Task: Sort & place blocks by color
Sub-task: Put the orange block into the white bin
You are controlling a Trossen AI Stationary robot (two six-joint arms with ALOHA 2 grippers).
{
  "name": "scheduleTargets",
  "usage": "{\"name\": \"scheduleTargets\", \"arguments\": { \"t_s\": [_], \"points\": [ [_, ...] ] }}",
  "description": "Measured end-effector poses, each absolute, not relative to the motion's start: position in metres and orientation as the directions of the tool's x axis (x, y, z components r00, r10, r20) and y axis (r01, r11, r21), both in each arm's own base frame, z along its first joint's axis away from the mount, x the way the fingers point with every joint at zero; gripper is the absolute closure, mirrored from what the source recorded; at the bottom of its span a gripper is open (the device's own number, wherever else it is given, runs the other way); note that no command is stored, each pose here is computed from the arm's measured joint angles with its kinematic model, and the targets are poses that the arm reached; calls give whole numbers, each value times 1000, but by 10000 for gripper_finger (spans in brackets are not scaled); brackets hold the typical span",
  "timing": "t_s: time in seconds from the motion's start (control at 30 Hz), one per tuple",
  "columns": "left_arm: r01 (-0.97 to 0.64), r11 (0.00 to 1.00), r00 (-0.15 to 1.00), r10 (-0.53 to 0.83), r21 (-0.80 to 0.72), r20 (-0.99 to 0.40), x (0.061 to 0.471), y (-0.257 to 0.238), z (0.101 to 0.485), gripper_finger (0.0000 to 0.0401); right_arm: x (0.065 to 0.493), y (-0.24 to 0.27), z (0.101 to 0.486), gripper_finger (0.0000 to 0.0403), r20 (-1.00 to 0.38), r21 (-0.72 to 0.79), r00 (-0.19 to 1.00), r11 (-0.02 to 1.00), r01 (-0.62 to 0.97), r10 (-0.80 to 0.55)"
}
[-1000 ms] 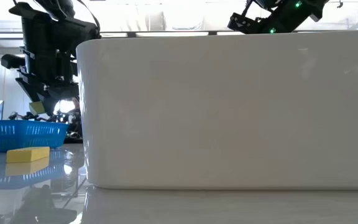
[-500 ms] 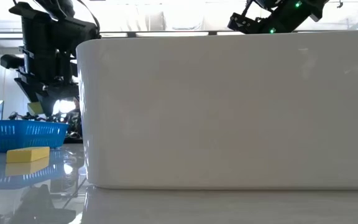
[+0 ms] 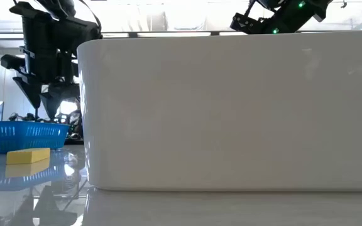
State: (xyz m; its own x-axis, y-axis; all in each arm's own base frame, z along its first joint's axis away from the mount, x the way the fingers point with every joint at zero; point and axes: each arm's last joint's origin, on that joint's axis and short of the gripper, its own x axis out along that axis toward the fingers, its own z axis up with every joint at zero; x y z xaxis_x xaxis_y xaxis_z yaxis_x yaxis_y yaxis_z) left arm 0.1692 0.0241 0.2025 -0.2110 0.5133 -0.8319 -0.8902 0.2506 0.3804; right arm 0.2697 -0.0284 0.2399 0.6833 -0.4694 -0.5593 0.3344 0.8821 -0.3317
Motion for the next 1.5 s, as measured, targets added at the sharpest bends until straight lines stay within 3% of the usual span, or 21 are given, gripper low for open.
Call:
{"name": "scheduleTargets", "arguments": {
  "t_s": [0.13, 0.33, 0.57, 0.67, 0.8, 0.97, 1.17, 1.37, 1.5],
  "points": [
    [-897, 255, -190, 515, 360, -836, 171, 24, 208, 128, 270, -28, 240, 374, -559, -327, 683, 882, 338, -469],
    [-882, 342, -104, 529, 324, -842, 183, 23, 229, 123, 269, -28, 239, 374, -564, -263, 681, 883, 388, -467],
    [-790, 538, 164, 646, 293, -745, 211, 9, 257, 123, 266, -25, 235, 374, -663, -40, 665, 903, 428, -344],
    [-685, 660, 317, 653, 311, -688, 227, 1, 263, 123, 263, -28, 227, 374, -742, 24, 577, 847, 532, -342],
    [-543, 765, 502, 627, 347, -596, 247, -7, 269, 123, 260, -41, 209, 374, -863, -29, 365, 756, 654, -349],
    [-494, 788, 605, 615, 367, -507, 259, -9, 276, 123, 262, -56, 188, 375, -952, -112, 151, 761, 639, -268],
    [-475, 789, 620, 615, 391, -488, 258, -9, 280, 123, 273, -54, 180, 392, -979, -16, 163, 846, 533, -121],
    [-416, 790, 666, 602, 451, -440, 252, -10, 285, 123, 275, -55, 182, 391, -979, 4, 172, 833, 553, -110],
    [-431, 793, 688, 598, 431, -411, 245, -9, 283, 123, 276, -53, 183, 369, -979, 12, 178, 833, 553, -104]
  ]
}}
